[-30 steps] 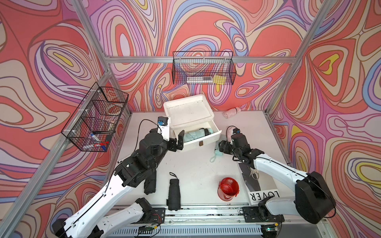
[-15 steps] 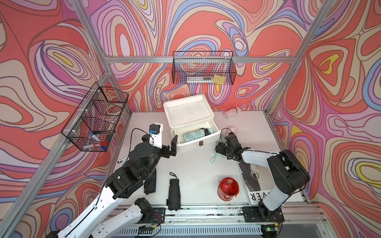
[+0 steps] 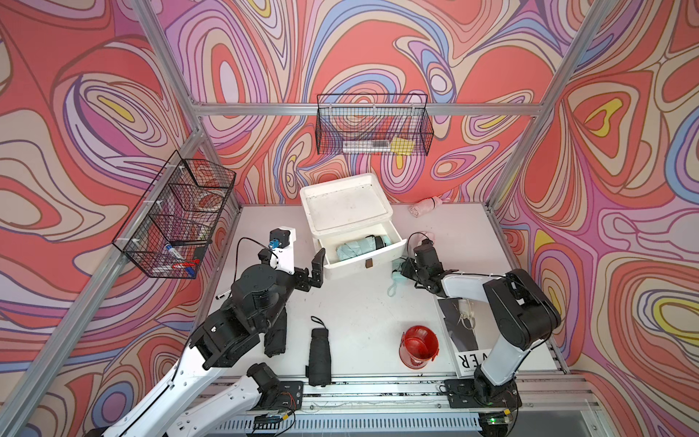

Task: Place the umbrella in the drawer by color
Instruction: Pick up the umbrella from the center of the board.

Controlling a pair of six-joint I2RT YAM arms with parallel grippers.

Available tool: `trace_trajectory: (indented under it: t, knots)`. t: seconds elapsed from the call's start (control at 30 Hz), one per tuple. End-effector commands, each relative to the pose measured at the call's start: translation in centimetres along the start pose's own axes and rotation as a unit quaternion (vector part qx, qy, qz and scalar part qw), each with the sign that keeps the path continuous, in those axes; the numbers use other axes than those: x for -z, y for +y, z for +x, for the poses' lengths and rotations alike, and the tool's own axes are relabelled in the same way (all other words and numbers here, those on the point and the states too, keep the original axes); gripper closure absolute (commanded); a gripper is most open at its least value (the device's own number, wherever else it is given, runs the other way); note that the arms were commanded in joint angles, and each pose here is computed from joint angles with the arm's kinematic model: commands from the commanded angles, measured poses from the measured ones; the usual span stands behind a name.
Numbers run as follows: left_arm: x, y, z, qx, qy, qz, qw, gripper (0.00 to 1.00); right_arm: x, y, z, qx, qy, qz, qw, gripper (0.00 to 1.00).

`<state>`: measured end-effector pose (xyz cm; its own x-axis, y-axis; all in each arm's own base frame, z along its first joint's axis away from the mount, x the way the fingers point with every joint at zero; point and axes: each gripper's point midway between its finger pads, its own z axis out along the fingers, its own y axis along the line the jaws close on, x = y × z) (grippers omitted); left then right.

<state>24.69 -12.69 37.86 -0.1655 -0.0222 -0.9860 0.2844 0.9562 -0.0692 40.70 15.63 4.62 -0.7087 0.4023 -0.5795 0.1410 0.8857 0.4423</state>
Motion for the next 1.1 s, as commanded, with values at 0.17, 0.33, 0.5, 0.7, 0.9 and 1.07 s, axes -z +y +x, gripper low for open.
trace_trajectory:
  t: [0.17,0.33,0.5,0.7,0.9,1.07]
  knots:
    - [-0.4,-0.6,-0.1,0.007,0.002,0.012,1.000,0.01,6.5,-1.2,-1.9,0.027,-0.040,0.030,0.998,1.00]
    - [-1.3,-1.2,0.6,-0.003,0.020,0.016,1.000,0.01,12.1,-0.1,-5.2,0.068,-0.098,0.028,0.992,1.00]
    - [-3.3,-3.9,2.5,-0.018,0.090,0.063,0.994,0.01,20.2,0.7,-9.4,0.108,-0.153,0.061,0.980,1.00]
    - [-4.7,-8.6,3.6,0.014,0.155,0.180,0.971,0.01,28.0,6.6,-13.0,0.188,-0.193,-0.037,0.962,1.00]
    - [-7.0,-8.0,2.1,0.113,0.216,0.202,0.949,0.01,30.7,17.1,-8.6,0.382,-0.167,-0.332,0.846,1.00]
    - [-6.6,-8.0,1.3,0.090,0.226,0.208,0.947,0.05,29.3,18.1,-7.1,0.454,-0.205,-0.367,0.786,1.00]
